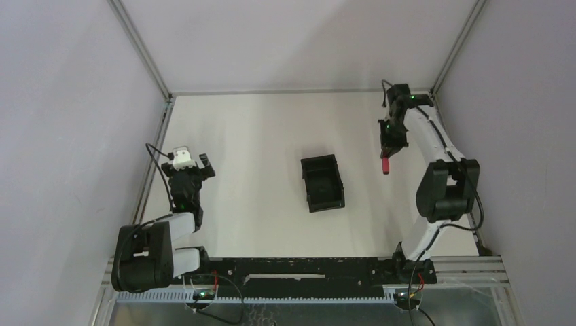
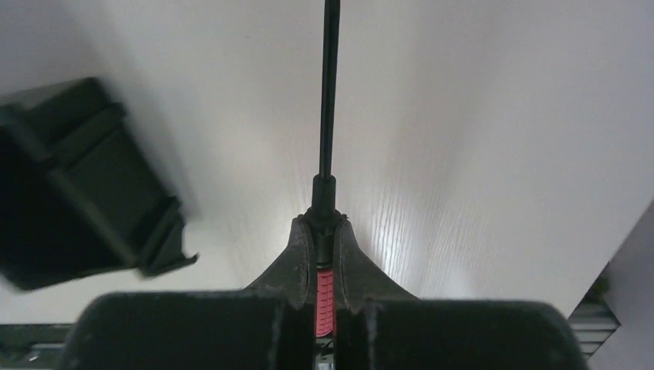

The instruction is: Put the screwdriver in the bin

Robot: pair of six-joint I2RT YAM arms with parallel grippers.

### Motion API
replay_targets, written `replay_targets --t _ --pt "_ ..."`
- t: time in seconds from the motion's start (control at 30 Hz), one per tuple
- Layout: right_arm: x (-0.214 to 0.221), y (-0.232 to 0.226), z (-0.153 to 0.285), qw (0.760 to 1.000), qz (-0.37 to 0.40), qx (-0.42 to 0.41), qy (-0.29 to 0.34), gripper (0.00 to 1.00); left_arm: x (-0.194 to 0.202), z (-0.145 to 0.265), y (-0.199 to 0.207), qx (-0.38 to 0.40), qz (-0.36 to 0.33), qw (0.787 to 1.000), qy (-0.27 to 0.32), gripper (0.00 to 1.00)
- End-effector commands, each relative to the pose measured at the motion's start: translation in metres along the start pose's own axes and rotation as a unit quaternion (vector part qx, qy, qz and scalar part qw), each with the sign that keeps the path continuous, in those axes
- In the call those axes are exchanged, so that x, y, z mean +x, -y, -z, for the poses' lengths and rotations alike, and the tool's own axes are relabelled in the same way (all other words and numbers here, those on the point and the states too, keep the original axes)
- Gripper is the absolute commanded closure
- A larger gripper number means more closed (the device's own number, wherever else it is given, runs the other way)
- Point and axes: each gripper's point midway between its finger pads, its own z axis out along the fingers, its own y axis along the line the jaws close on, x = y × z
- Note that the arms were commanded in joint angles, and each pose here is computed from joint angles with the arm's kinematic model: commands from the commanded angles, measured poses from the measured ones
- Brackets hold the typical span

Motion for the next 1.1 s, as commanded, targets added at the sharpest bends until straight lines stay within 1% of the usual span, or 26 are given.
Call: replay_targets --t 0.0,0.13,0.27,0.33,0.5,0.57,0.63,0.73,0.87,0.97,1.07 --pt "0.020 -0.010 0.077 0.999 -0.031 -0.030 0.010 1.00 -0.028 -0.009 0.002 -0.002 -0.001 0.999 0.036 0.00" --pt "0.016 -0.020 0.103 0.997 -0.040 -0.042 0.051 1.00 -0.027 -0.009 0.002 -0.002 -0.001 0.999 0.036 0.00" --pt "0.011 -0.051 0.114 0.994 -0.019 -0.068 0.088 1.00 -0.028 -0.009 0.002 -0.002 -0.001 0.999 0.036 0.00" --pt "0.011 -0.079 0.114 0.991 0.010 -0.082 0.102 1.00 -0.027 -0.009 0.002 -0.002 -0.001 0.999 0.036 0.00" --pt "0.024 -0.169 0.118 0.976 0.111 -0.148 0.119 1.00 -0.027 -0.009 0.002 -0.002 -0.001 0.999 0.035 0.00" --pt "0.030 -0.192 0.121 0.966 0.157 -0.160 0.128 1.00 -0.027 -0.009 0.002 -0.002 -0.001 0.999 0.036 0.00" --pt "0.033 -0.205 0.119 0.958 0.196 -0.155 0.138 1.00 -0.027 -0.009 0.002 -0.002 -0.001 0.999 0.036 0.00" --pt "0.042 -0.216 0.105 0.944 0.259 -0.147 0.143 1.00 -0.027 -0.009 0.002 -0.002 -0.001 0.999 0.036 0.00" --pt "0.048 -0.215 0.061 0.928 0.318 -0.126 0.146 1.00 -0.027 -0.009 0.002 -0.002 -0.001 0.999 0.036 0.00" --pt "0.053 -0.213 0.027 0.920 0.344 -0.122 0.143 1.00 -0.028 -0.009 0.002 -0.002 -0.001 0.999 0.036 0.00" --pt "0.050 -0.218 0.002 0.917 0.348 -0.122 0.149 1.00 -0.027 -0.009 0.002 -0.002 -0.001 0.999 0.035 0.00"
